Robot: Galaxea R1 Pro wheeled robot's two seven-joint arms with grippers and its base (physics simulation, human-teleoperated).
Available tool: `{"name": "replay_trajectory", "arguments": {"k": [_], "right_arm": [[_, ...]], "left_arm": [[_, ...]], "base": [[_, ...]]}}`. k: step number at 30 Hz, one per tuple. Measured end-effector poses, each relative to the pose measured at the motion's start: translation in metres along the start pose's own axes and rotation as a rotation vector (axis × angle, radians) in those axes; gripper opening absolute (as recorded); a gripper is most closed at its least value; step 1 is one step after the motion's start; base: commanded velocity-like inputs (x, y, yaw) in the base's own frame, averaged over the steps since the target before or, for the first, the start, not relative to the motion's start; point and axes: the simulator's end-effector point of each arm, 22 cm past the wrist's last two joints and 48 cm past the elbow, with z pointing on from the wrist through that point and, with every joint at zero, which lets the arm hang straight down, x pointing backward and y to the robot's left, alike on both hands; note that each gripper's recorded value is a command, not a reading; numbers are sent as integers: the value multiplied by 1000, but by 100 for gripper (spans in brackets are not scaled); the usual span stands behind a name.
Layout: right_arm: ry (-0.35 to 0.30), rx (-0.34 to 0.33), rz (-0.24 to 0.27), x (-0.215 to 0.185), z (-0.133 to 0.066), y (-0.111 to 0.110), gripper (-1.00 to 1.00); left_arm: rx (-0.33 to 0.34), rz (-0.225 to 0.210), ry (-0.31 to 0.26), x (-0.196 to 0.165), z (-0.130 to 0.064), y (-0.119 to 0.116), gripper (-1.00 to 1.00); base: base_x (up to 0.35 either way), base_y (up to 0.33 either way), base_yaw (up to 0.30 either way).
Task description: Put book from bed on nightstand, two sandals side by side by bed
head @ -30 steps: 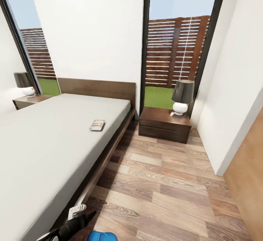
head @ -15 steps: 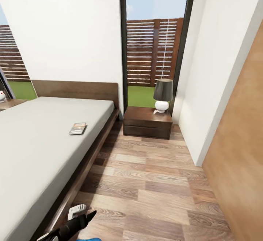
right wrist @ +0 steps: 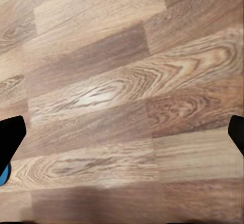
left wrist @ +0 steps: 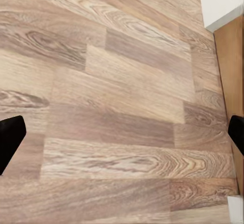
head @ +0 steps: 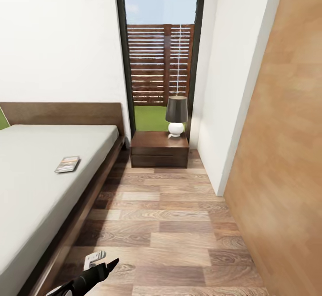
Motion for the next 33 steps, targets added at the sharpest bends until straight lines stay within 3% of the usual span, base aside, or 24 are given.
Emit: {"name": "replay_trajectory", "arguments": {"k": [9,27,33], "right_arm": [[0,0,0,0,0,0,100],[2,1,1,1,0,0,100],[2,0,2,1,0,1,100]], "left_arm": [[0,-1,0,0,0,0,100],[-1,3,-10,-2,0,0,100],[-1,7,-20,-4,0,0,100]], "base": [[0,-3,-209],[1,0,-5],[191,-42,0]]}}
